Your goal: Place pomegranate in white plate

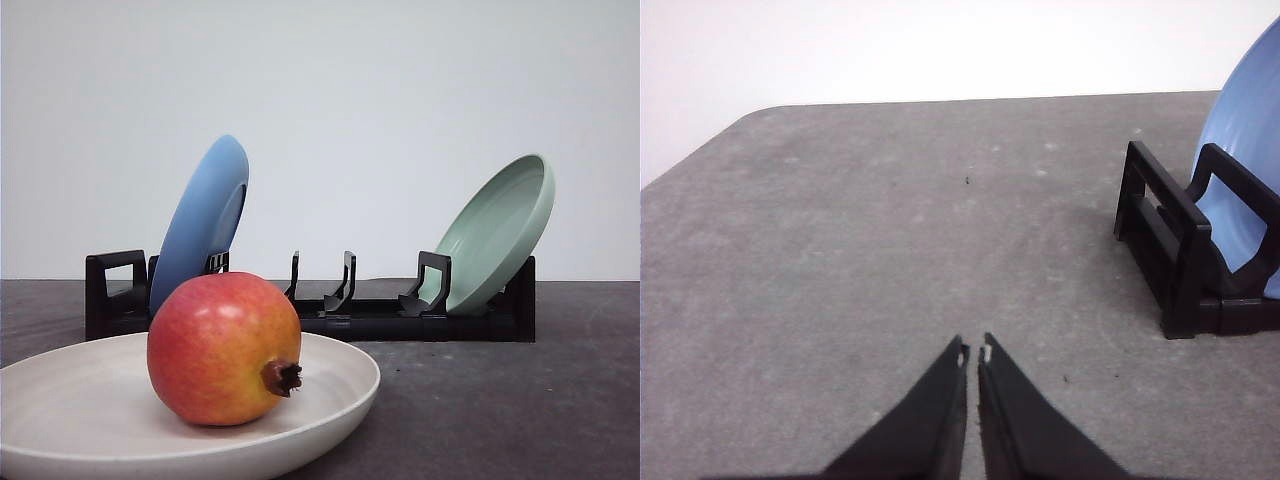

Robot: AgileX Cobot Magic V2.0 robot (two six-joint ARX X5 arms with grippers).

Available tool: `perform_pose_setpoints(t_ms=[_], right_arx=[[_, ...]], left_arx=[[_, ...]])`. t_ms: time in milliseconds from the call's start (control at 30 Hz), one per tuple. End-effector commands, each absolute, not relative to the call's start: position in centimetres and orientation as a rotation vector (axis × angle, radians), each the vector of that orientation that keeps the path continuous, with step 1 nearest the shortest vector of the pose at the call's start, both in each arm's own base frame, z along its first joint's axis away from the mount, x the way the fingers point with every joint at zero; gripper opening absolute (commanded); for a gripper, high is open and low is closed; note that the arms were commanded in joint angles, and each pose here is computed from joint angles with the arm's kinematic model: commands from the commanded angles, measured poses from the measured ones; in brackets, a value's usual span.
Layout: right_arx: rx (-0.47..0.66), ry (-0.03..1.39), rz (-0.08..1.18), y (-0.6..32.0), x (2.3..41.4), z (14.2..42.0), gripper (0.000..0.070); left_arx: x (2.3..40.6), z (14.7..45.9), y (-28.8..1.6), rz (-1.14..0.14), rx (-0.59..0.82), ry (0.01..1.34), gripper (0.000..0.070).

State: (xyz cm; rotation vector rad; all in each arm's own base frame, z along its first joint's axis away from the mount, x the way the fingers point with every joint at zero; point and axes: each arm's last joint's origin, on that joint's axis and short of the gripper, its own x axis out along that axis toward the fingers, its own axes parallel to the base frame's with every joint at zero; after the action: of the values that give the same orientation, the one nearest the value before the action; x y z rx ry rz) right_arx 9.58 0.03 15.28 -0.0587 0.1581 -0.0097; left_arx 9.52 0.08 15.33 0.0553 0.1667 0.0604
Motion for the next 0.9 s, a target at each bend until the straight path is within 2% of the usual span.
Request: perform_pose_setpoints(t_ms=[0,867], right_arx=[[-0.063,0.148,-0.011,0.02,9.61,15.26,0.001],[-0.063,0.148,-0.012,0.02,9.61,15.25,0.001]], left_arx=[[9.56,14.96,0.1,0.066,0.049,0.177,0.0],[9.56,14.96,0.1,0.066,0.049,0.177,0.0]])
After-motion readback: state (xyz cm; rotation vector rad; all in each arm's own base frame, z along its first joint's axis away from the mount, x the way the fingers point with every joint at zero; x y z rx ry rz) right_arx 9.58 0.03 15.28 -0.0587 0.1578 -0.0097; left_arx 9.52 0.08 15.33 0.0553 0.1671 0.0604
